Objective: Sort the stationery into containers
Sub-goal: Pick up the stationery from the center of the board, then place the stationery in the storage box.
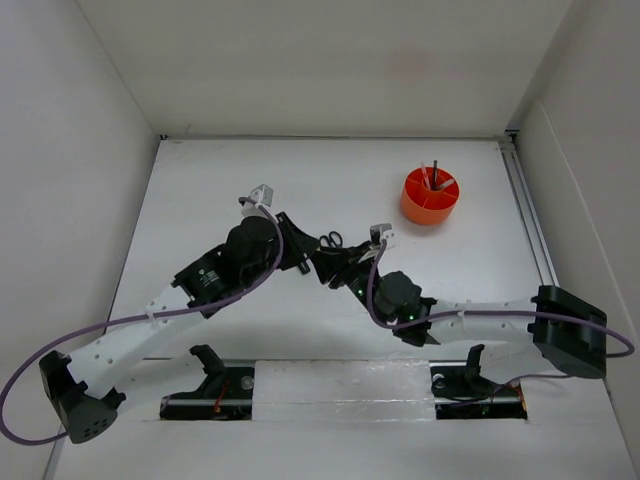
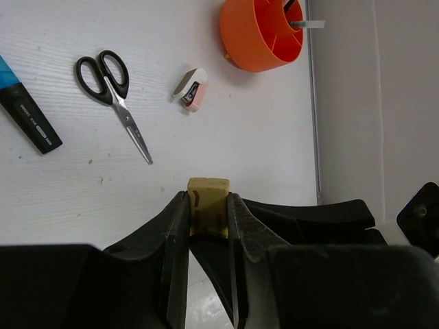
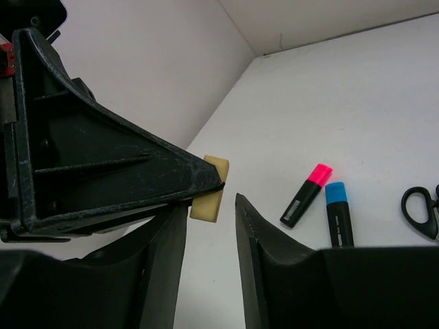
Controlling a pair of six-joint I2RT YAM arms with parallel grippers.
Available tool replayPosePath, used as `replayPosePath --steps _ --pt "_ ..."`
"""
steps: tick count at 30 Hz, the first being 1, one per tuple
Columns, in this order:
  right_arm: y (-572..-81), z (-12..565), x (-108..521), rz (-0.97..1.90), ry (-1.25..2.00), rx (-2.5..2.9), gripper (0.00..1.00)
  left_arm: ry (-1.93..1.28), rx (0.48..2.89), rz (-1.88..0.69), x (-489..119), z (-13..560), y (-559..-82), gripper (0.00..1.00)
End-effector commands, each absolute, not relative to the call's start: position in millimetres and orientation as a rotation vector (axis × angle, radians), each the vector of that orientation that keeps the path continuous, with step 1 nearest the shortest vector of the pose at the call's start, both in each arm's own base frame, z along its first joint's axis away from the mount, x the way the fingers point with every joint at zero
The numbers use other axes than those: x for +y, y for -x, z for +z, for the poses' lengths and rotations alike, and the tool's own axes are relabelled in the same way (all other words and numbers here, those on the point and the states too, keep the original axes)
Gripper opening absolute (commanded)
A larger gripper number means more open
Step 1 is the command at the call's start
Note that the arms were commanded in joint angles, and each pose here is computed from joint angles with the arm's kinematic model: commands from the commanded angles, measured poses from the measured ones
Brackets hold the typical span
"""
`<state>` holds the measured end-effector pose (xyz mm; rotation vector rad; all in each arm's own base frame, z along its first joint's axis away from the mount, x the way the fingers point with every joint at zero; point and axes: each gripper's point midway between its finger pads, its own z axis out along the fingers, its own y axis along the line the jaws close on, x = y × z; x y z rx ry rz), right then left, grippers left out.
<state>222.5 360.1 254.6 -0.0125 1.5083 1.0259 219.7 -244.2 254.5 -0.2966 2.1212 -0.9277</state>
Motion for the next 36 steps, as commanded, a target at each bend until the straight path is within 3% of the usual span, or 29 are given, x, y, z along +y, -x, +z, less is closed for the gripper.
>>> replayPosePath --steps 1,6,9,13,14,15,17,20,22,26,30,36 --pt "-228 294 356 1.094 -0.137 1.397 0.39 0.242 2.108 -1.050 -258 266 -207 0.00" --pt "-233 293 351 1.056 -0.189 1.399 0.25 0.246 2.121 -1.056 -257 259 -205 0.00" --pt "-233 294 349 1.049 -0.215 1.393 0.01 0.246 2.112 -1.063 -257 259 -204 0.00" --pt "-231 288 348 1.033 -0.205 1.403 0.00 0.255 2.108 -1.050 -253 262 -204 0.01" --pt "-231 288 348 1.022 -0.196 1.403 0.00 0.255 2.108 -1.050 -253 262 -204 0.05" --pt "-231 285 347 1.021 -0.195 1.404 0.00 0.262 2.114 -1.032 -251 259 -205 0.16" --pt "-228 284 346 1.013 -0.161 1.405 0.00 0.269 2.091 -1.038 -249 267 -206 0.23" --pt "-224 273 349 1.001 -0.090 1.420 0.00 0.276 2.068 -1.045 -247 274 -206 0.41" --pt "-220 271 352 0.985 -0.015 1.413 0.00 0.284 2.053 -1.044 -244 278 -207 0.57" --pt "-214 260 356 0.938 0.110 1.430 0.00 0.308 2.014 -1.034 -238 289 -210 1.00" --pt "-225 254 348 0.854 0.181 1.453 0.00 0.361 1.953 -0.992 -222 319 -215 1.00" --pt "-276 277 327 0.756 0.541 1.479 0.00 0.341 2.026 -0.743 -189 305 -223 1.00"
